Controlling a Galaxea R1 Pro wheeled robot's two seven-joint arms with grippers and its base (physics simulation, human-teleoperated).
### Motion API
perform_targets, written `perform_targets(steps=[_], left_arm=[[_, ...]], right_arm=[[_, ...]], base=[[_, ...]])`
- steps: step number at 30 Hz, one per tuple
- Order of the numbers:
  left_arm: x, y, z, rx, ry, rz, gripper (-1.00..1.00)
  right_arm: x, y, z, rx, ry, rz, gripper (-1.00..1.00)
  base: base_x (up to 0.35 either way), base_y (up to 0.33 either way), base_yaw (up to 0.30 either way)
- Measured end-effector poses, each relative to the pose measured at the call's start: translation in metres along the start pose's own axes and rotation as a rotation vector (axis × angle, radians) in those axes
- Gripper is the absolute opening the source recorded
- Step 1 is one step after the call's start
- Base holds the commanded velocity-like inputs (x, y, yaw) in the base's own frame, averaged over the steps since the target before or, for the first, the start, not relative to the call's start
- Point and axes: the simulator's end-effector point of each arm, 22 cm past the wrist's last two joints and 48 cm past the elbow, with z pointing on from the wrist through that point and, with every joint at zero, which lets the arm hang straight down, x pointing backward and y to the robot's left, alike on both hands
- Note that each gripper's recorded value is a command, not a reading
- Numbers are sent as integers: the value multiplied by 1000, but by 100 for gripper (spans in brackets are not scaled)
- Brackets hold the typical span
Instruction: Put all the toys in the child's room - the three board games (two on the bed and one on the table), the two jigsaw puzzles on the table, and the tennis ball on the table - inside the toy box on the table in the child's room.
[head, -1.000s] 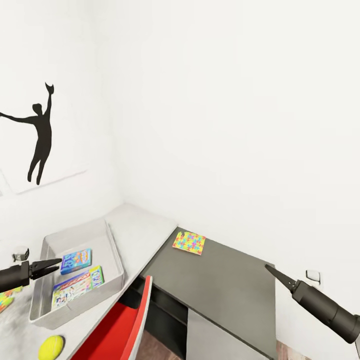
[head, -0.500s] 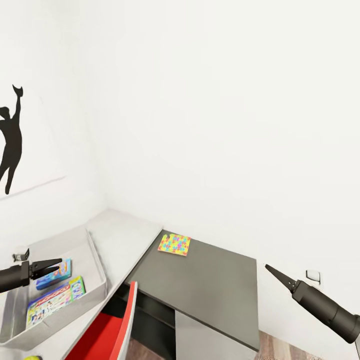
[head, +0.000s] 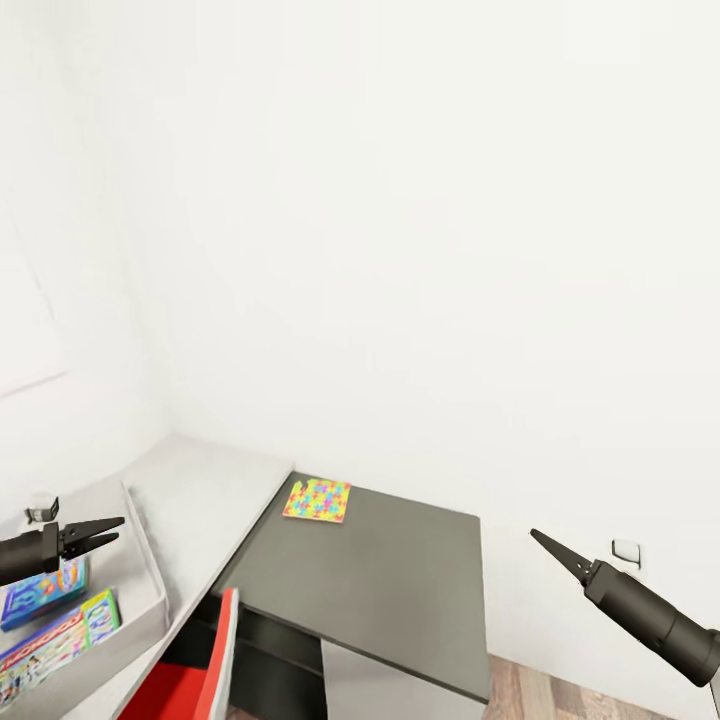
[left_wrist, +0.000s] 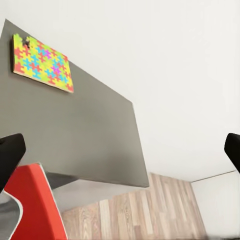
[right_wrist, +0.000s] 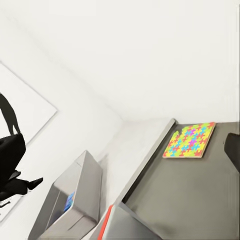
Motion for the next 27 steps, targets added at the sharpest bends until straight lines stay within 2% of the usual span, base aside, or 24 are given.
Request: perform_targets(steps=[27], left_arm=[[-6,-12,-5,13,-16,21,100]], right_arm=[[-7,11,-2,-17,-15,-18,100]], base=[[41,-18,-228]])
